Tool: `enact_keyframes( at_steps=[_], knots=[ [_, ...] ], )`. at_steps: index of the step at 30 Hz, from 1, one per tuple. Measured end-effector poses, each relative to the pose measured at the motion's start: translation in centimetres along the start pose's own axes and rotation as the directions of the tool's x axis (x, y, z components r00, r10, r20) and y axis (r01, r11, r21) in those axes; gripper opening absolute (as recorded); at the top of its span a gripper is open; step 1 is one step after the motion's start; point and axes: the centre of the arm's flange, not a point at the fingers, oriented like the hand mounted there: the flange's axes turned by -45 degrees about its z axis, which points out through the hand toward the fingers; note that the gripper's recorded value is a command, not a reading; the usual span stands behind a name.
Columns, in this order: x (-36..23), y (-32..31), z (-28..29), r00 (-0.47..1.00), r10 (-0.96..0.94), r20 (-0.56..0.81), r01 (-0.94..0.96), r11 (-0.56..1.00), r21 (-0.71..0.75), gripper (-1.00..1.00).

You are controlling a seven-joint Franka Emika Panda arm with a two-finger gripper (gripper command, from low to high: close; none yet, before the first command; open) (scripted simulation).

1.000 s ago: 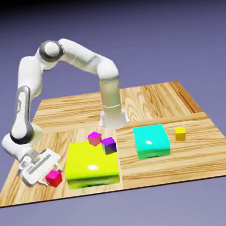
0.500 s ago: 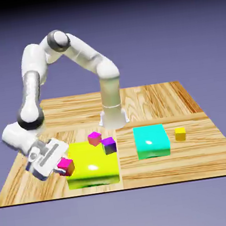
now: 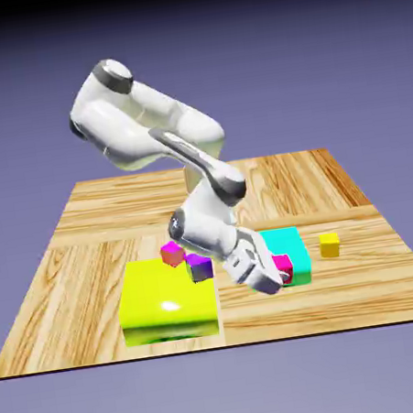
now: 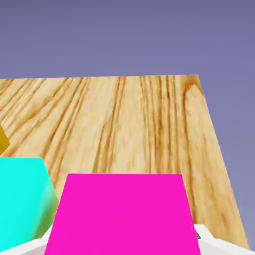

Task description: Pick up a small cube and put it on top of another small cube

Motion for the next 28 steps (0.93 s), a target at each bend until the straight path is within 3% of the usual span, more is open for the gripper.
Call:
enact_keyframes(
  at_steps=[8, 18, 19, 28],
  knots=[
    [8.4, -11.6, 8.5, 0.983, -0.163, -0.084, 0.17, 0.981, 0.089, -1.0],
    [5.1, -13.5, 14.8, 0.987, -0.131, -0.089, 0.14, 0.985, 0.105, -1.0],
    [4.9, -13.7, 15.4, 0.988, -0.131, -0.086, 0.14, 0.984, 0.106, 1.0],
    [6.0, -13.1, 9.9, 0.987, -0.131, -0.089, 0.14, 0.985, 0.104, 1.0]
  ],
)
